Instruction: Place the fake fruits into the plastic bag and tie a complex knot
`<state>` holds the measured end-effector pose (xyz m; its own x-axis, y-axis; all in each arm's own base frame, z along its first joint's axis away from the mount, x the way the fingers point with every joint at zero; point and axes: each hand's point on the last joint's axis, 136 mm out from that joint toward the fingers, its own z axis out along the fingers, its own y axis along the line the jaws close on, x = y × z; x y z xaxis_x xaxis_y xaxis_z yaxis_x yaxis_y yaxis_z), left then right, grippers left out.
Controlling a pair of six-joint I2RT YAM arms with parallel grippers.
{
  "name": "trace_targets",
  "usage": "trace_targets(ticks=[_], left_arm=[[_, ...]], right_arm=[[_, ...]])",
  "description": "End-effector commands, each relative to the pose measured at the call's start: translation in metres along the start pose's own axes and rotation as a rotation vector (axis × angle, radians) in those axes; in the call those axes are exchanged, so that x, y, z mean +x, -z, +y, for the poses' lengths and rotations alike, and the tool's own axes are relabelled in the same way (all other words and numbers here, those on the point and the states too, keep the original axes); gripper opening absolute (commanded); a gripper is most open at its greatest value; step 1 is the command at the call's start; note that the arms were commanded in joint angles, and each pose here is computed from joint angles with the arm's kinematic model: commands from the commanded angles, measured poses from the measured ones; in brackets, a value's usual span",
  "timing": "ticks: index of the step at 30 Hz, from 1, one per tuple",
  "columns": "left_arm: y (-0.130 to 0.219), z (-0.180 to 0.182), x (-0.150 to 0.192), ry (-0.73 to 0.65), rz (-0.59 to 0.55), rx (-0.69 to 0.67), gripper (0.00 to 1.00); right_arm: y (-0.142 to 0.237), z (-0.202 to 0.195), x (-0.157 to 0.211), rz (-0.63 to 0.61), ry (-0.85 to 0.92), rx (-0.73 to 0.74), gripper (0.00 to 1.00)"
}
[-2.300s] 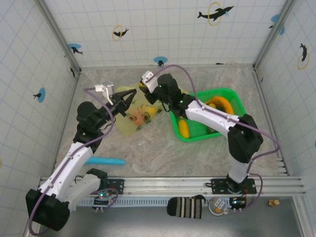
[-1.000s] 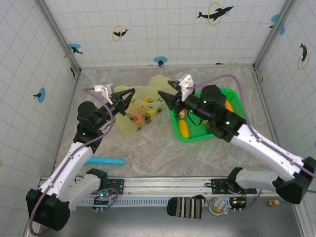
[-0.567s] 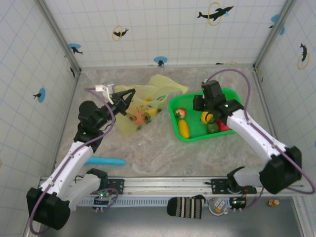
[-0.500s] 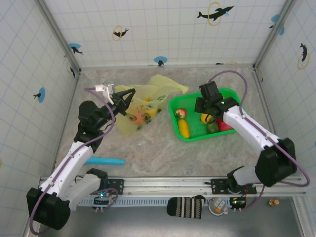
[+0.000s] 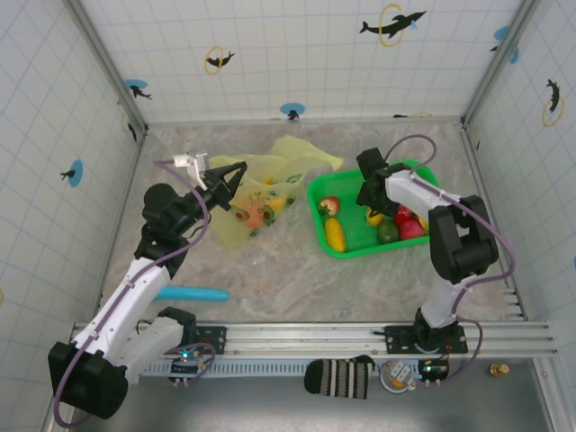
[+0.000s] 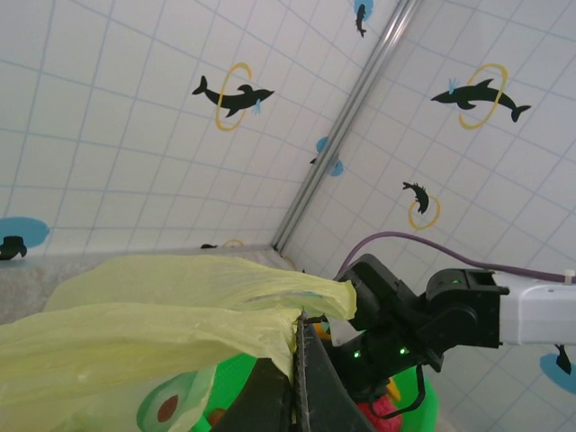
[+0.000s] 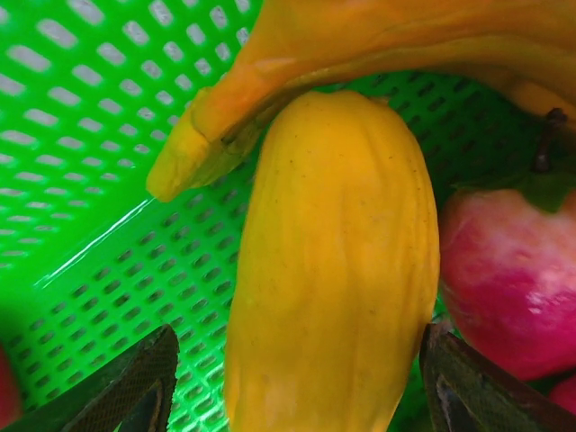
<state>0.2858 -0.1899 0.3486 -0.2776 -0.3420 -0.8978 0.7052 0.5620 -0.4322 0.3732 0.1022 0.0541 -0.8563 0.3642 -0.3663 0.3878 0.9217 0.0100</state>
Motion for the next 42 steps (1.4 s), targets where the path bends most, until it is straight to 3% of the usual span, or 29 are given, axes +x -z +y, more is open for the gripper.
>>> trace_targets(ticks=[1, 7, 13, 20, 29, 33, 37, 40, 42], left_arm=[[0.002, -0.014, -0.010, -0.042, -0.021, 0.043, 0.00], [0.002, -0.014, -0.010, -0.043, -0.021, 0.041, 0.00], [0.002, -0.013, -0.010, -0.044, -0.022, 0.040, 0.00], [0.002, -0.013, -0.010, -0.047, -0.024, 0.036, 0.00], [0.002, -0.012, -0.009, -0.046, -0.025, 0.034, 0.00], [0.002, -0.012, -0.010, -0.047, -0.027, 0.036, 0.00], [0.003, -0.013, -0.009, -0.047, -0.029, 0.038, 0.00], [0.003, -0.012, -0.011, -0.048, -0.033, 0.036, 0.00], [0.004, -0.013, -0.011, -0.048, -0.032, 0.038, 0.00]], right_arm=[[-0.006, 0.003, -0.015, -0.045, -0.024, 0.025, 0.72], [-0.028, 0.002, -0.002, -0.002, -0.015, 0.049, 0.69], [-0.024, -0.001, -0.004, -0.030, -0.019, 0.034, 0.56], [0.018, -0.008, -0.012, -0.116, -0.062, -0.049, 0.51], [0.089, 0.004, -0.020, -0.256, -0.003, -0.325, 0.51], [0.136, 0.017, -0.030, -0.398, 0.071, -0.511, 0.51], [0.222, 0.050, -0.022, -0.710, 0.254, -0.891, 0.48], [0.277, 0.066, -0.002, -0.924, 0.397, -1.048, 0.49], [0.303, 0.079, 0.014, -0.995, 0.512, -1.124, 0.50]])
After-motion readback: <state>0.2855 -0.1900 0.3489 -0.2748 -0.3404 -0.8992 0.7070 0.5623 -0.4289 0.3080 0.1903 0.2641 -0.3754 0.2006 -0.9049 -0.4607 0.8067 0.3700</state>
